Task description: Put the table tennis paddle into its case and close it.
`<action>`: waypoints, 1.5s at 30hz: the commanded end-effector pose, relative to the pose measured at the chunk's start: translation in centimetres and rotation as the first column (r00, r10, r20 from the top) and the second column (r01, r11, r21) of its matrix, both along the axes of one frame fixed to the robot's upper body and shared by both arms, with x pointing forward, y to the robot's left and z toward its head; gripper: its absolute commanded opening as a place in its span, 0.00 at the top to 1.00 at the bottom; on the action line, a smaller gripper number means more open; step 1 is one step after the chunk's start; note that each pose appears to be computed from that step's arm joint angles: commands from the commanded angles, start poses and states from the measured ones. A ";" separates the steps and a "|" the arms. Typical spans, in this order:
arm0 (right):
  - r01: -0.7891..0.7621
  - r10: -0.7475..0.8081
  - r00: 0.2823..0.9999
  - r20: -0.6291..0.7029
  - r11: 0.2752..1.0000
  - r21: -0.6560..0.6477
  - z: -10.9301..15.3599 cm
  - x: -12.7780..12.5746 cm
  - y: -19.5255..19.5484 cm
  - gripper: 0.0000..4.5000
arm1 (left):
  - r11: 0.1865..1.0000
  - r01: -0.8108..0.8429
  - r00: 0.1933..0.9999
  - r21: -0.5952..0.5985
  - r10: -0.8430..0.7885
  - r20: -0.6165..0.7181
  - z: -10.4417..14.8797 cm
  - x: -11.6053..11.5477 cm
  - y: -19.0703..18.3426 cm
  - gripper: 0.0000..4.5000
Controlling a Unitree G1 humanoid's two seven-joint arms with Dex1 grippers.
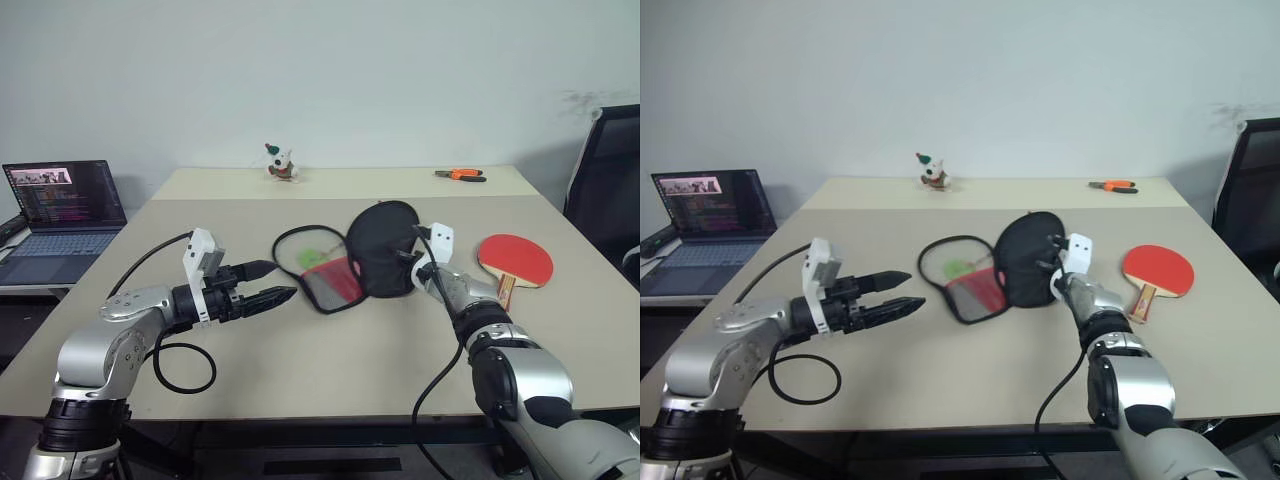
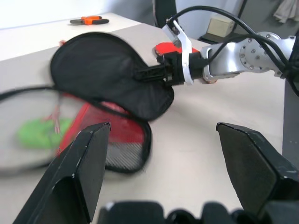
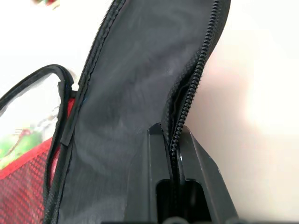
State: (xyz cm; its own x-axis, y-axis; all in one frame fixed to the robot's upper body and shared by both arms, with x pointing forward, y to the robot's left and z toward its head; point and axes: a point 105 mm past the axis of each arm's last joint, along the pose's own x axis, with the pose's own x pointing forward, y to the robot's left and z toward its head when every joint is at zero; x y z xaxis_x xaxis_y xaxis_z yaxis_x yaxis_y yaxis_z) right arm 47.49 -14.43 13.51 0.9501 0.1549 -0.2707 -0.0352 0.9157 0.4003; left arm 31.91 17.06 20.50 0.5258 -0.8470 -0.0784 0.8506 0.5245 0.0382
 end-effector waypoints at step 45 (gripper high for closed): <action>0.403 -0.413 0.911 0.026 0.874 -0.272 2.2 -6.5 -13.6 0.01 | 0.954 0.289 0.951 0.076 -0.296 0.093 2.0 1.0 -5.0 0.12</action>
